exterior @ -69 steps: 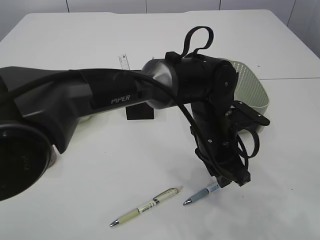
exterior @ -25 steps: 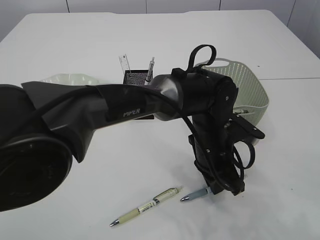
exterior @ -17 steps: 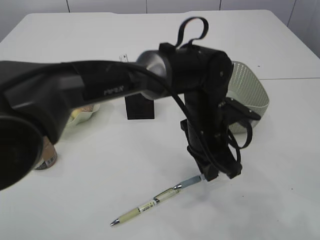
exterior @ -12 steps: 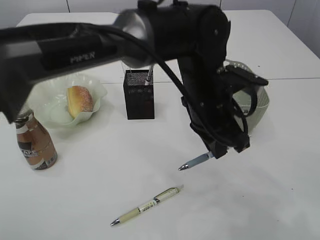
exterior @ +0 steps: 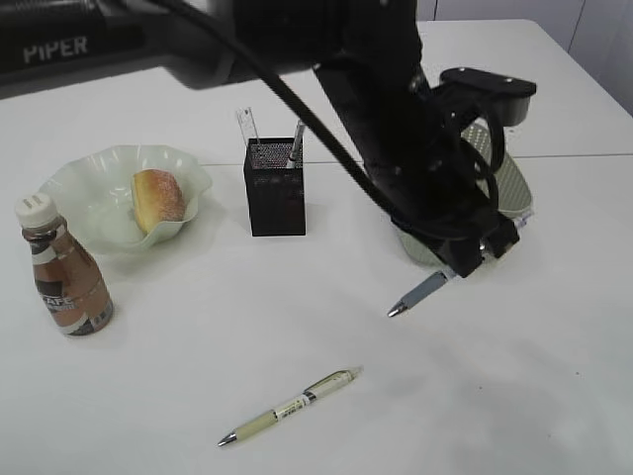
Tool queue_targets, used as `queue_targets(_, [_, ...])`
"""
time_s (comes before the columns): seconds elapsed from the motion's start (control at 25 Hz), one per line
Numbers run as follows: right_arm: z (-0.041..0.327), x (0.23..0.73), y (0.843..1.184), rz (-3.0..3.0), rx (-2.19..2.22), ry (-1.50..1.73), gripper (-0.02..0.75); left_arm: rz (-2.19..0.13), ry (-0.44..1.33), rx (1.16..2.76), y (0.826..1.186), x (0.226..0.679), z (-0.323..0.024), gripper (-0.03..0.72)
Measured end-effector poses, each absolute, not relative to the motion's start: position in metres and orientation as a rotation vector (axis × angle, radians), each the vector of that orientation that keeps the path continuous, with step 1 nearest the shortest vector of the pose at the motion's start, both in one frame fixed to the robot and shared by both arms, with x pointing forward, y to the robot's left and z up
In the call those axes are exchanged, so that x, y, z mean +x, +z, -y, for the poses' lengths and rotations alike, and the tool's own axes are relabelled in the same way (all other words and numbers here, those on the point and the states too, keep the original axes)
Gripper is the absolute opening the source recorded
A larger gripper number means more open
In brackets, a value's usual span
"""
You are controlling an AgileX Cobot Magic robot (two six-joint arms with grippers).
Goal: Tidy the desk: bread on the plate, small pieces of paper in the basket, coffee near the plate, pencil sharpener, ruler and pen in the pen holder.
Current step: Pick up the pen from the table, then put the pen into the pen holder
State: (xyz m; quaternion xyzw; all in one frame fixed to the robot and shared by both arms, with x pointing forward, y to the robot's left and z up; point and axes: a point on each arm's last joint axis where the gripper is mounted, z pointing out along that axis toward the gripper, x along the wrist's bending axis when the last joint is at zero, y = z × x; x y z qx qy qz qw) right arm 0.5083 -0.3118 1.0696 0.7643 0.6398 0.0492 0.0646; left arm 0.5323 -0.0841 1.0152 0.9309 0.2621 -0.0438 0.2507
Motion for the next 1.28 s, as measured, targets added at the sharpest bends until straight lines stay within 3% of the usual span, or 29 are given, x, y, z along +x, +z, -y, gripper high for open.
queue_targets(0.2, [0.312, 0.508, 1.070, -1.931, 2.307, 0.149, 0.438, -0.753, 0.012, 2.423, 0.962, 0.528, 0.070, 0.060])
queue_targets(0.48, [0.312, 0.508, 1.070, -1.931, 2.307, 0.149, 0.438, -0.825, 0.380, 2.117, 0.928, 0.525, 0.031, 0.060])
queue_targets(0.84, [0.312, 0.508, 1.070, -1.931, 2.307, 0.149, 0.438, -0.902, 0.600, 1.778, 0.953, 0.543, 0.012, 0.060])
queue_targets(1.28, [0.312, 0.509, 1.070, -1.930, 2.306, 0.151, 0.440, -1.026, 0.820, 1.478, 0.994, 0.610, -0.043, 0.060])
